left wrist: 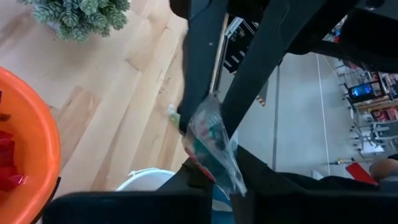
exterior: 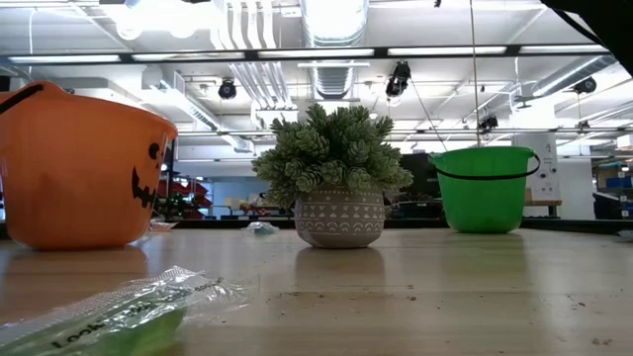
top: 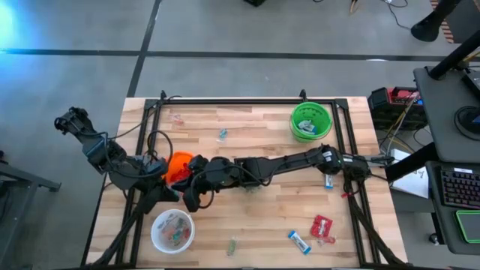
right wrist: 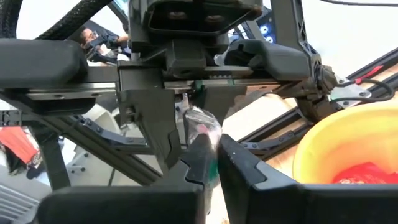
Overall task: Sort candy
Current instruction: Put the blue gummy into the white bucket
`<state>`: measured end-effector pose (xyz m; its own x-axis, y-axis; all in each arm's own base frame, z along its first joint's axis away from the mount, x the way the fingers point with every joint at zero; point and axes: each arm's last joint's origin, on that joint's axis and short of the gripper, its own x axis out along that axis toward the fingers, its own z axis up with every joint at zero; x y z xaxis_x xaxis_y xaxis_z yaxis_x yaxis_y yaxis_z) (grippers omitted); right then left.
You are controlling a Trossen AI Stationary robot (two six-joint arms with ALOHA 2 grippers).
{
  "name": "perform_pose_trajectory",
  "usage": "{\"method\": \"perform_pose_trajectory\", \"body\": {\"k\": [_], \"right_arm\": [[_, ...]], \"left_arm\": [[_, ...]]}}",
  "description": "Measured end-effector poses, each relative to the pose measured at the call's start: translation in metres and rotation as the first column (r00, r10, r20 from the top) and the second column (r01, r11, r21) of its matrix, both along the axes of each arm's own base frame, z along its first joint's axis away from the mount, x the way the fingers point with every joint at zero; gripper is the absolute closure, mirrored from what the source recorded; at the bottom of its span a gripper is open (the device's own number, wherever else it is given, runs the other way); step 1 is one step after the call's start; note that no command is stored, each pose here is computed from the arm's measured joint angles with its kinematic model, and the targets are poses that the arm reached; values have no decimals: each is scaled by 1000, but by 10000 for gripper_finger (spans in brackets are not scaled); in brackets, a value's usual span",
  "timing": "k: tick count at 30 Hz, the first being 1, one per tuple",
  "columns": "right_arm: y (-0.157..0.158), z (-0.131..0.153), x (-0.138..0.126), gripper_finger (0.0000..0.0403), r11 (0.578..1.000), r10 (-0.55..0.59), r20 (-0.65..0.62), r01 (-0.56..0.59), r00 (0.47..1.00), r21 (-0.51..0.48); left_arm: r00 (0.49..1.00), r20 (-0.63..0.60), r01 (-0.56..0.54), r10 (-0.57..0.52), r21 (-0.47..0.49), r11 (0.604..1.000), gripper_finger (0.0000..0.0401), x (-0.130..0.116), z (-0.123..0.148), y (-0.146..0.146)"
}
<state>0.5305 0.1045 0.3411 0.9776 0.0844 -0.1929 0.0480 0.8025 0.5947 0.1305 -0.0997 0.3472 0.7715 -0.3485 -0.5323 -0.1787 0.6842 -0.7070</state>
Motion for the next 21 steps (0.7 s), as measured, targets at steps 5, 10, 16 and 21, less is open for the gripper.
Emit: {"method": "perform_pose_trajectory", "body": {"k": [5, 10, 16, 21], "right_arm": [[0, 0, 0, 343, 1000, 19, -1, -19, 1000, -17], [-1, 0, 0, 295, 1000, 19, -2, -19, 1000, -17], [-1, 13, -9, 259, 997, 78, -9, -78, 997, -5], [-4, 31, -28, 252, 996, 92, -84, -93, 992, -10]], "left_arm": [[1000, 3, 23, -23, 3, 1000, 389, 0, 0, 0], [998, -15, 66, -66, -16, 998, 398, -1, 0, -2], [977, -110, 182, -184, -31, 983, 399, -9, -6, -6], [933, -186, 310, -308, -20, 951, 399, -18, -14, -17]]}}
